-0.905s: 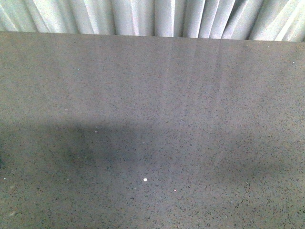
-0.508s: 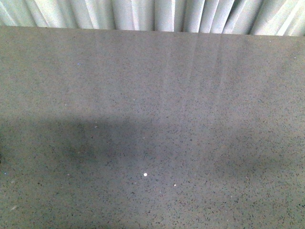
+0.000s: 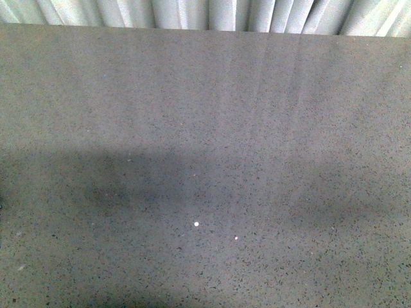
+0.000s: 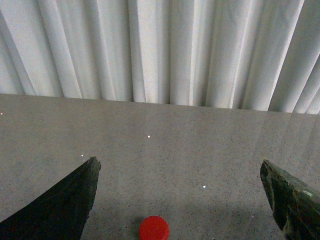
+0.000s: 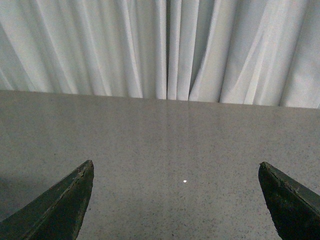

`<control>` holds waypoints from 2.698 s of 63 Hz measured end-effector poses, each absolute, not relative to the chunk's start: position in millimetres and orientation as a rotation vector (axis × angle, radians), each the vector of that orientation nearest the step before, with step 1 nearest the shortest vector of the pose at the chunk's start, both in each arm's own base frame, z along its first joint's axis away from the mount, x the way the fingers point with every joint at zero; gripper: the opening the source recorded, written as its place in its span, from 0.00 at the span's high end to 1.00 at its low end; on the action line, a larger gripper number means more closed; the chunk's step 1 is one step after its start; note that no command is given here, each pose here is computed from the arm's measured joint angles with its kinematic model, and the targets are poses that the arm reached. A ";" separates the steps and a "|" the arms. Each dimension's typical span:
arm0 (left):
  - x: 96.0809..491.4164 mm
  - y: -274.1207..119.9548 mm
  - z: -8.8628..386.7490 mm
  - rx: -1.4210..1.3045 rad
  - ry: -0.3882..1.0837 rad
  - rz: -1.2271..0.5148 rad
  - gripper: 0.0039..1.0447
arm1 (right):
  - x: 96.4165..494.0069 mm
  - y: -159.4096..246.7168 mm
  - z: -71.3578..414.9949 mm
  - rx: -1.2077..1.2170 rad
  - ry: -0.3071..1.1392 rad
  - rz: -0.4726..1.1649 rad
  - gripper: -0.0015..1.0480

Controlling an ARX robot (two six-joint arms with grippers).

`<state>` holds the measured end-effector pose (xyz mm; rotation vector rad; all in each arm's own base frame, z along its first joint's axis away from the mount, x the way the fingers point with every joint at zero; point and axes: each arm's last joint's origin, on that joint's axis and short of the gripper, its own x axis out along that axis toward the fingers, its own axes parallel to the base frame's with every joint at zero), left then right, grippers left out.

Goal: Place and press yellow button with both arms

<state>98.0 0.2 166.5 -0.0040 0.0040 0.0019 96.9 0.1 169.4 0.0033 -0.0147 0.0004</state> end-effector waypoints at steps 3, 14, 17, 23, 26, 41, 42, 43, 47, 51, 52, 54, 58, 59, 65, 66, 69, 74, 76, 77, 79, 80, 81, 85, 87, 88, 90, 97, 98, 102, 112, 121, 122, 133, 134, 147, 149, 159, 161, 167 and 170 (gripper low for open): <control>98.4 0.2 165.4 0.002 0.038 -0.021 0.09 | 96.9 0.1 169.4 0.003 -0.015 0.000 0.09; 101.7 14.5 165.7 -0.085 0.518 -0.204 0.09 | 96.9 0.2 169.4 0.003 -0.015 0.002 0.09; 105.2 19.6 166.5 -0.090 0.520 -0.195 0.09 | 96.9 0.2 169.4 0.003 -0.015 0.002 0.09; 116.9 34.5 172.2 -0.082 0.490 -0.142 0.09 | 96.9 0.1 169.4 0.003 -0.015 0.000 0.09; 123.9 44.6 173.4 -0.071 0.479 -0.104 0.09 | 96.9 0.1 169.4 0.003 -0.015 0.000 0.09; 152.3 87.4 145.0 -0.085 0.549 0.008 0.09 | 96.9 0.1 169.4 0.003 -0.015 0.000 0.09; 153.6 89.3 142.4 -0.087 0.556 0.013 0.09 | 96.9 0.1 169.4 0.003 -0.015 0.001 0.09; 154.2 90.1 141.3 -0.089 0.559 0.015 0.09 | 96.9 0.1 169.4 0.003 -0.015 0.001 0.09; 157.7 94.1 135.0 -0.092 0.573 0.024 0.09 | 96.9 0.1 169.4 0.003 -0.015 0.001 0.09; 160.7 96.7 131.0 -0.091 0.579 0.031 0.09 | 96.9 0.1 169.4 0.003 -0.015 0.001 0.09; 161.4 97.2 130.6 -0.090 0.580 0.032 0.09 | 96.9 0.1 169.4 0.003 -0.015 0.001 0.09; 163.0 98.3 129.4 -0.090 0.581 0.034 0.09 | 96.9 0.1 169.4 0.003 -0.015 0.001 0.09; 167.0 100.5 127.9 -0.088 0.582 0.038 0.09 | 96.9 0.1 169.4 0.003 -0.015 0.001 0.09; 167.8 100.9 127.7 -0.087 0.582 0.039 0.09 | 96.9 0.1 169.4 0.003 -0.015 0.001 0.09; 175.3 104.4 125.2 -0.078 0.586 0.049 0.09 | 96.9 0.1 169.4 0.003 -0.015 0.001 0.09; 177.1 105.2 124.7 -0.076 0.586 0.051 0.09 | 96.9 0.1 169.4 0.003 -0.015 0.001 0.09; 181.0 107.1 123.8 -0.075 0.587 0.054 0.09 | 96.9 0.1 169.4 0.003 -0.015 0.001 0.09; 187.1 111.0 122.2 -0.075 0.592 0.065 0.09 | 96.9 0.1 169.4 0.003 -0.015 0.001 0.09; 189.3 112.6 121.4 -0.076 0.594 0.068 0.09 | 96.9 0.1 169.4 0.003 -0.015 0.001 0.09; 190.0 113.1 121.0 -0.076 0.595 0.070 0.09 | 96.9 0.1 169.4 0.003 -0.015 0.001 0.09; 191.9 114.5 120.1 -0.076 0.598 0.073 0.09 | 96.9 0.1 169.4 0.003 -0.015 0.001 0.09; 193.0 115.4 119.4 -0.077 0.601 0.075 0.09 | 96.9 0.1 169.4 0.003 -0.015 0.001 0.09; 193.6 115.8 118.9 -0.078 0.602 0.077 0.09 | 96.9 0.1 169.4 0.003 -0.015 0.001 0.09; 196.6 118.1 116.5 -0.079 0.612 0.084 0.09 | 96.9 0.1 169.4 0.003 -0.015 0.001 0.09; 198.1 119.6 115.3 -0.080 0.615 0.088 0.09 | 96.9 0.1 169.4 0.003 -0.015 0.001 0.09; 198.6 120.2 114.9 -0.081 0.616 0.089 0.09 | 96.9 0.1 169.4 0.003 -0.015 0.001 0.09; 199.8 121.7 113.8 -0.082 0.619 0.092 0.09 | 96.9 0.1 169.4 0.003 -0.015 0.001 0.09; 201.9 125.5 111.3 -0.088 0.625 0.102 0.09 | 96.9 0.1 169.4 0.003 -0.015 0.000 0.09; 202.1 126.2 110.9 -0.088 0.626 0.104 0.09 | 96.9 0.1 169.4 0.003 -0.015 0.001 0.09; 202.0 127.4 110.0 -0.091 0.628 0.108 0.09 | 96.9 0.1 169.4 0.003 -0.015 0.001 0.09; 201.5 129.6 106.2 -0.096 0.637 0.117 0.09 | 96.9 0.1 169.4 0.003 -0.015 0.001 0.09; 201.7 130.8 100.1 -0.101 0.657 0.127 0.09 | 96.9 0.1 169.4 0.003 -0.015 0.001 0.09; 201.8 130.9 99.7 -0.101 0.658 0.129 0.09 | 96.9 0.1 169.4 0.003 -0.015 0.001 0.09; 204.3 133.2 94.5 -0.104 0.675 0.141 0.09 | 96.9 0.1 169.4 0.003 -0.015 0.001 0.09; 204.8 133.7 94.2 -0.104 0.677 0.143 0.09 | 96.9 0.1 169.4 0.003 -0.015 0.001 0.09; 207.6 135.1 93.9 -0.098 0.680 0.151 0.09 | 96.9 0.1 169.4 0.003 -0.015 0.001 0.09; 207.5 135.1 93.9 -0.098 0.680 0.152 0.09 | 96.9 0.1 169.4 0.003 -0.015 0.001 0.09; 208.0 134.5 93.9 -0.094 0.683 0.154 0.09 | 96.9 0.1 169.4 0.003 -0.015 0.001 0.09; 208.1 134.4 93.9 -0.094 0.683 0.154 0.09 | 96.9 0.1 169.4 0.003 -0.015 0.001 0.09; 208.5 133.8 93.9 -0.093 0.683 0.152 0.09 | 96.9 0.1 169.4 0.003 -0.015 0.001 0.09; 208.7 133.5 93.9 -0.091 0.684 0.153 0.09 | 96.9 0.1 169.4 0.003 -0.015 0.001 0.09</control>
